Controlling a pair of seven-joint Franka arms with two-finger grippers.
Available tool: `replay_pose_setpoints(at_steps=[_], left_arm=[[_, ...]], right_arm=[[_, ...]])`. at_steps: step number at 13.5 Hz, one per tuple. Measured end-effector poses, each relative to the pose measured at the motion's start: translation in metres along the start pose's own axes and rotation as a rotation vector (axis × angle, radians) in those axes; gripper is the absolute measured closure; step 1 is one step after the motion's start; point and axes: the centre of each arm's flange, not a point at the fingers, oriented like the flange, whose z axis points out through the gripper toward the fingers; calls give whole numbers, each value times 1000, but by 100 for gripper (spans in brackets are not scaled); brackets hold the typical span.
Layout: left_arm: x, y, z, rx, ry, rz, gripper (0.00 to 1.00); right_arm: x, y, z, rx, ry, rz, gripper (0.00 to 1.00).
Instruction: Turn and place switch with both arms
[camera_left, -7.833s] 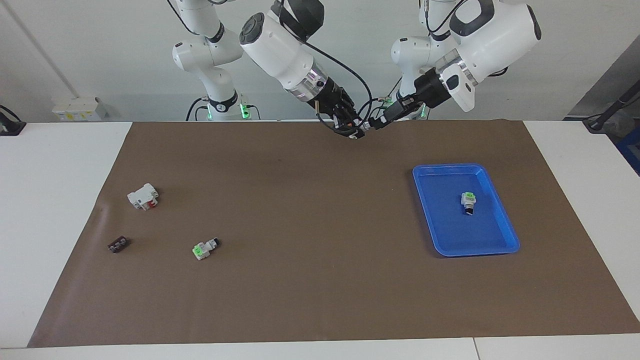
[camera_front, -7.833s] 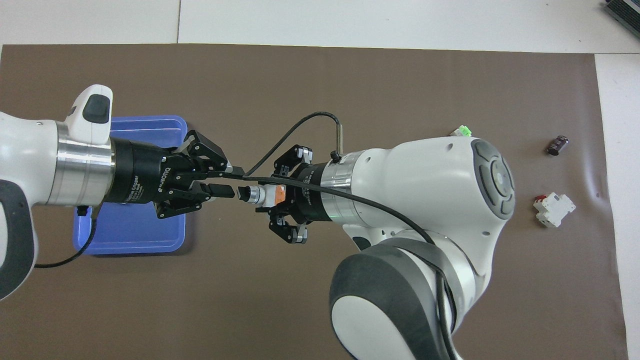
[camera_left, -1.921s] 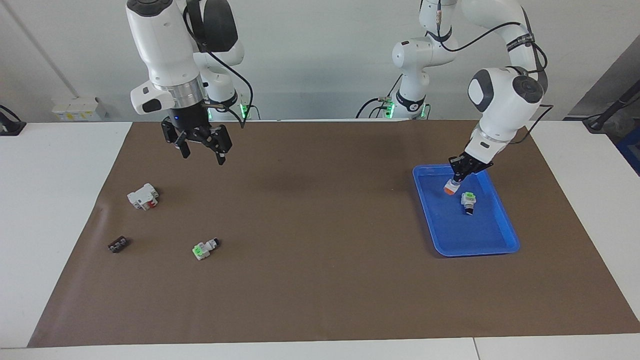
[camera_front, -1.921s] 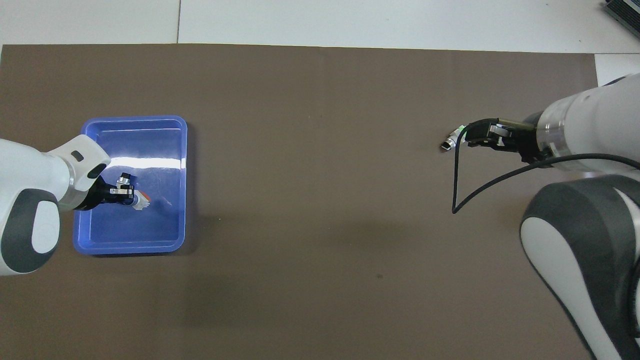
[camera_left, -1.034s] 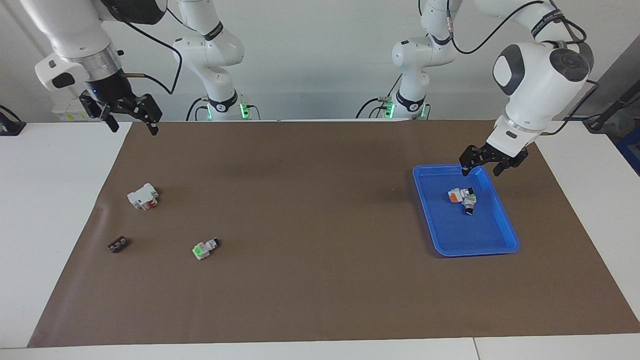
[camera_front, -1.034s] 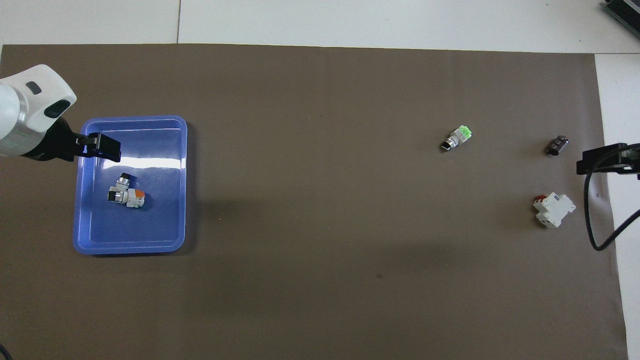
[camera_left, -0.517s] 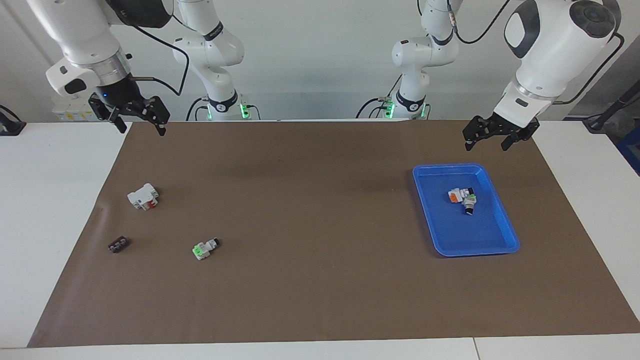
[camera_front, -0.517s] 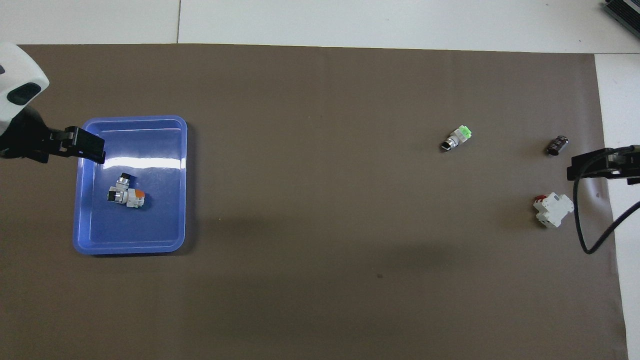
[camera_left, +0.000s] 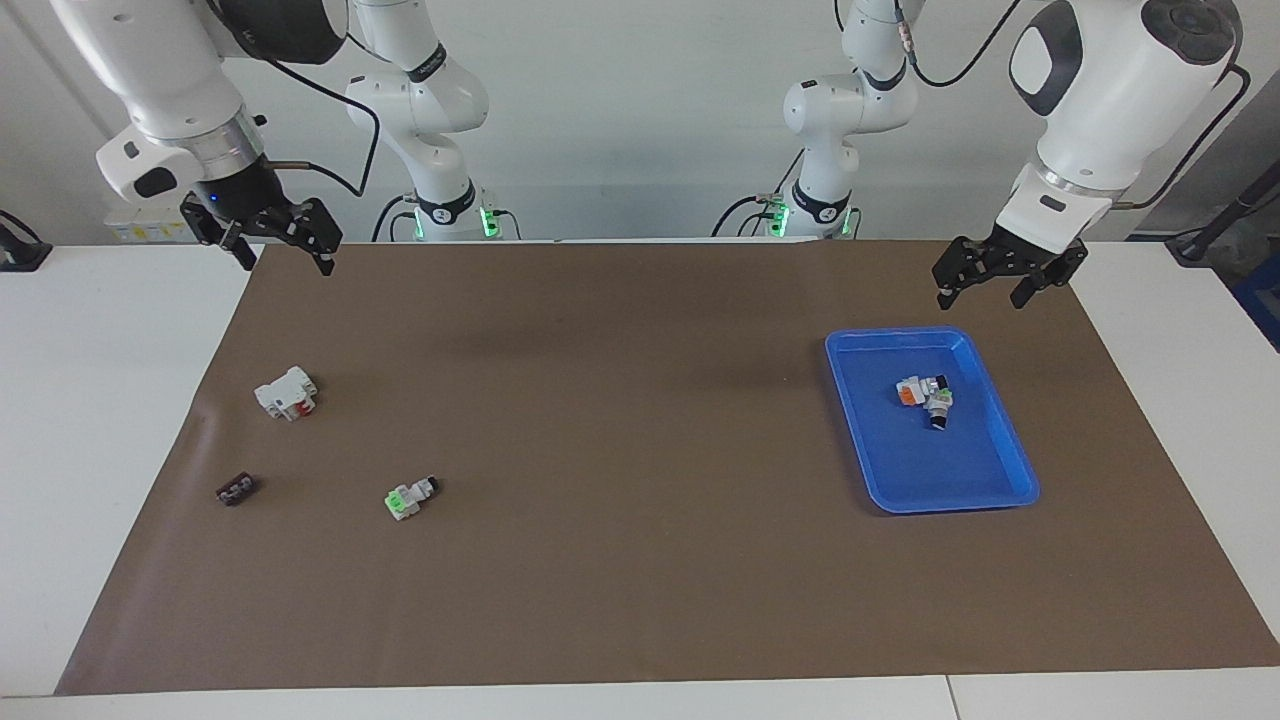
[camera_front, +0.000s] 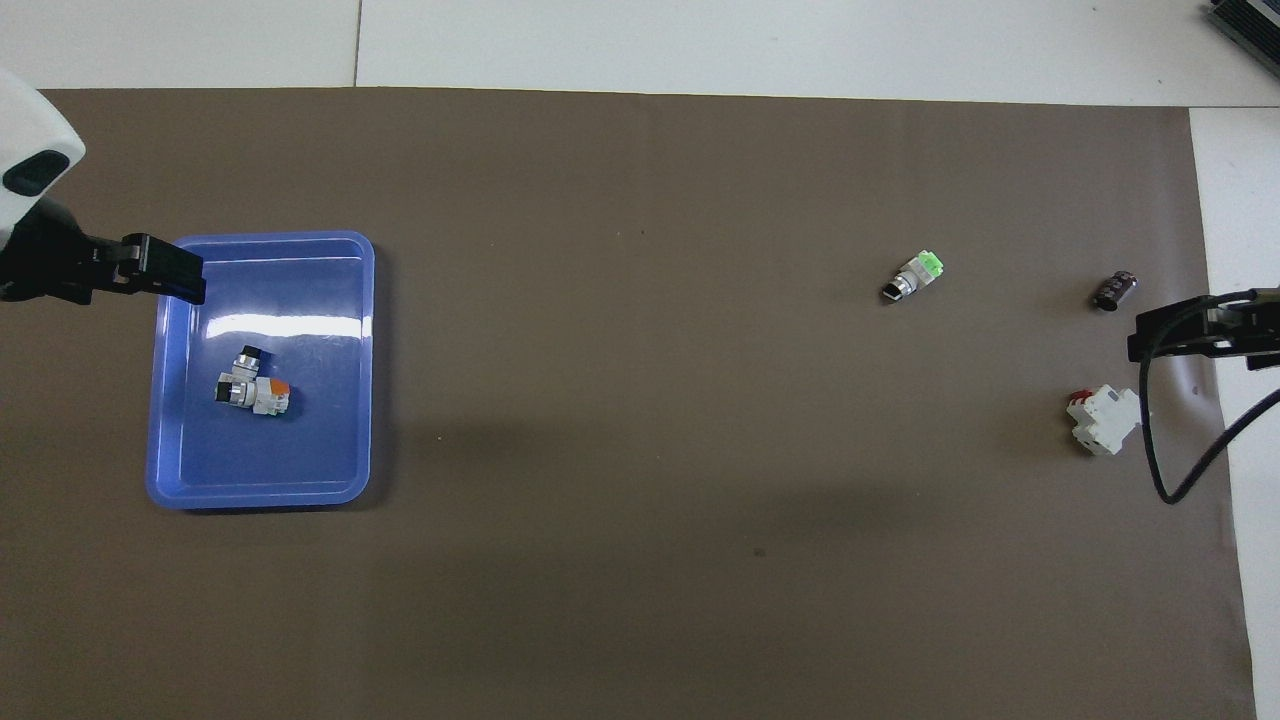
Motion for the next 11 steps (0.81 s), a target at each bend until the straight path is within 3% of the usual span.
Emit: replay_pose_setpoints(at_steps=[3,11], left_arm=[[6,-1,-3,-1,53,-2,0],[6,-1,2,-1,46,-2,0]], right_arm=[[0,0,1,0,-1,0,0],[1,0,2,0,3,0,0]])
